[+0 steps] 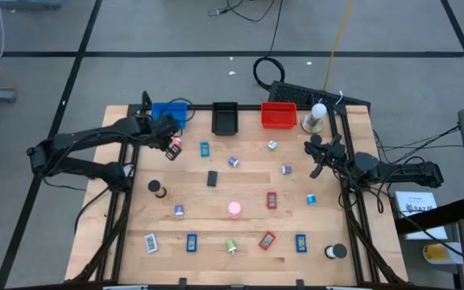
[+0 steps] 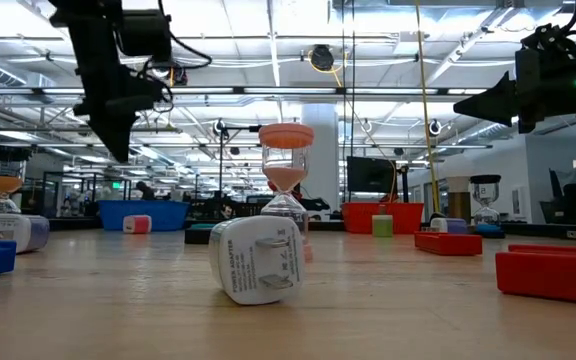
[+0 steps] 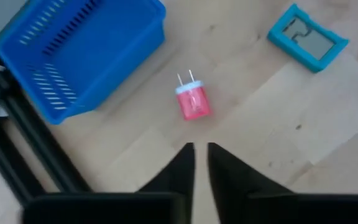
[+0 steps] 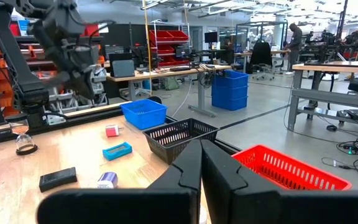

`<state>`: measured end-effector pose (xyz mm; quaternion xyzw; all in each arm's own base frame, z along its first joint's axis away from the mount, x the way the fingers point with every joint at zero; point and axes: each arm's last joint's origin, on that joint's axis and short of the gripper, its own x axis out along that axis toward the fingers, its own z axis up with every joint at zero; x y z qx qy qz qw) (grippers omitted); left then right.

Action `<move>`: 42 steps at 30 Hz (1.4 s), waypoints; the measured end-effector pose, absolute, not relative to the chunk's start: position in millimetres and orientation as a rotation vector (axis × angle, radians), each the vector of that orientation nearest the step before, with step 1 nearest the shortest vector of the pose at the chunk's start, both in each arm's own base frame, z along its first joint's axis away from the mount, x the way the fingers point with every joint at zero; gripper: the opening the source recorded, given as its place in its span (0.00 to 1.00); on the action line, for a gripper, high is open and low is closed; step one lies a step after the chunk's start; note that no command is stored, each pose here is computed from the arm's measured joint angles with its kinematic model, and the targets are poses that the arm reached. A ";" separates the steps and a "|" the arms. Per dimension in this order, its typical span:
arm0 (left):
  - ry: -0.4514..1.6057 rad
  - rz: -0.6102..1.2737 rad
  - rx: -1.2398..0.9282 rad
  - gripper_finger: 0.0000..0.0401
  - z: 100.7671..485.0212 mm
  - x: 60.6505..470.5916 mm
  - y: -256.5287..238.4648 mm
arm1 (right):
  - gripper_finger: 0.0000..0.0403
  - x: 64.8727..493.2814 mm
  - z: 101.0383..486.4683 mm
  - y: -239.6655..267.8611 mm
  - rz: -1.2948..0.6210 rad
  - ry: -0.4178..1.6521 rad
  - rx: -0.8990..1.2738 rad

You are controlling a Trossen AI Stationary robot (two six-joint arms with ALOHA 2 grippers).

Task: Pick & Place Office items
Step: Put the pink charger adapter into the blue bin

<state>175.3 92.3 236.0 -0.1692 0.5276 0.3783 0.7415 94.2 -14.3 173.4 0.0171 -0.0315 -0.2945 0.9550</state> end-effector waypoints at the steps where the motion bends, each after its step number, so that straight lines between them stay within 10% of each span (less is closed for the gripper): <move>1: 1.161 0.834 -0.378 0.19 231.4 177.3 92.9 | 0.00 94.2 173.3 -14.3 -0.598 -0.064 0.035; 9: 1.191 0.901 -0.430 0.60 187.8 201.7 115.4 | 0.00 94.2 173.3 -14.3 -0.598 -0.064 0.035; 15: 1.269 0.958 -0.477 0.72 160.5 205.3 135.2 | 0.00 94.2 173.4 -14.3 -0.598 -0.064 0.035; 42: 1.099 0.945 -0.379 0.34 157.3 223.0 138.5 | 0.00 94.2 173.3 -14.3 -0.598 -0.064 0.035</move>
